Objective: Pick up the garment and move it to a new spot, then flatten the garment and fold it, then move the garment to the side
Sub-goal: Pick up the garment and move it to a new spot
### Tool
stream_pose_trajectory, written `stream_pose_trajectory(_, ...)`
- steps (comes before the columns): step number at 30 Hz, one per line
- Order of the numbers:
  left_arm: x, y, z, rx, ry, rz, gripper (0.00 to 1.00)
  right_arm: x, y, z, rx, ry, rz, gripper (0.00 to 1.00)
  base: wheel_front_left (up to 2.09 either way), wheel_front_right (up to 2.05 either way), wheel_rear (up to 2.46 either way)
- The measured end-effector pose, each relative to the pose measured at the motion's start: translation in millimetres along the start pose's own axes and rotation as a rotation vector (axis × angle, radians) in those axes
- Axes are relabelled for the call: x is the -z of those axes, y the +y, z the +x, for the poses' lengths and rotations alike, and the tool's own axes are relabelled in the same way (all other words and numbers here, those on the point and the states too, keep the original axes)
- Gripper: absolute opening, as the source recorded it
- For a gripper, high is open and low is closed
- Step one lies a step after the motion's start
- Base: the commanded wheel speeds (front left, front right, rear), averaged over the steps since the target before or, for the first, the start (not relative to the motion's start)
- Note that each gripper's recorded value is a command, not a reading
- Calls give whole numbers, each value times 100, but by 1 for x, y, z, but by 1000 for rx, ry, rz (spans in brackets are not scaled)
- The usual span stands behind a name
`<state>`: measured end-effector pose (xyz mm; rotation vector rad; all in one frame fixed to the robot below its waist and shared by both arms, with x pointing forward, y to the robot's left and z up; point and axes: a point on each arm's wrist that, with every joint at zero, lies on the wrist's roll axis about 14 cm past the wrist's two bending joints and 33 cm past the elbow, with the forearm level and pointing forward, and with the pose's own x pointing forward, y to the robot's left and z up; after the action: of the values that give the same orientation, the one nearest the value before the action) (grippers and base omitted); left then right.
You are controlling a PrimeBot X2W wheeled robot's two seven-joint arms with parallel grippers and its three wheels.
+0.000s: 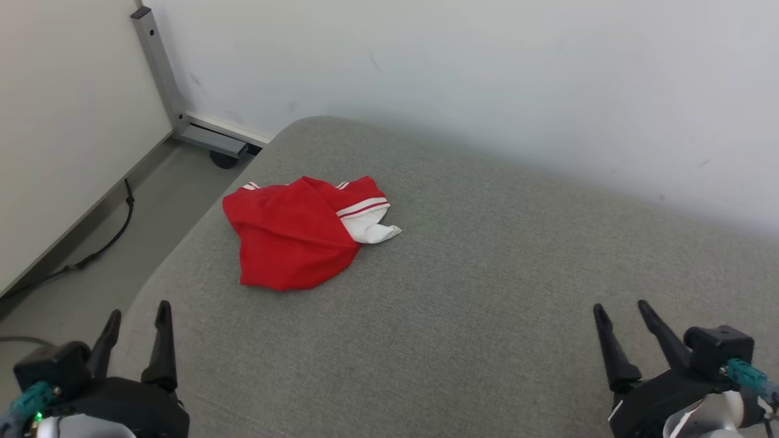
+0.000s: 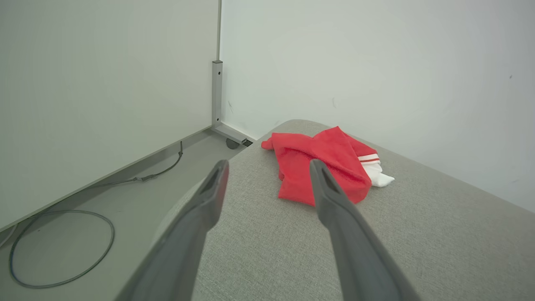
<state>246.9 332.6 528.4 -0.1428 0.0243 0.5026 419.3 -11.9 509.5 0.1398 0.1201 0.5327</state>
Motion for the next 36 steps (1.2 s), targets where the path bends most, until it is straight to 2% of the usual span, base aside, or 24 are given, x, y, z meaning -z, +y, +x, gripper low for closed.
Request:
stream_pose_trajectory(4, 4, 0, 10, 20, 26, 7, 100, 2, 3, -4, -6, 2, 11, 100, 0, 0, 0)
stream_pose_trajectory(11, -20, -25, 52, 121, 8, 41, 100, 2, -15, -14, 44, 2, 16, 100, 0, 0, 0)
stream_pose_trajectory(26, -44, -82, 140, 259, 81, 32, 100, -1, -75, -35, 194, -14, 9, 100, 0, 0, 0)
stream_pose_trajectory(36, -12, -105, 187, 280, 270, 78, 100, 3, -97, -24, 233, -6, 32, 100, 0, 0, 0)
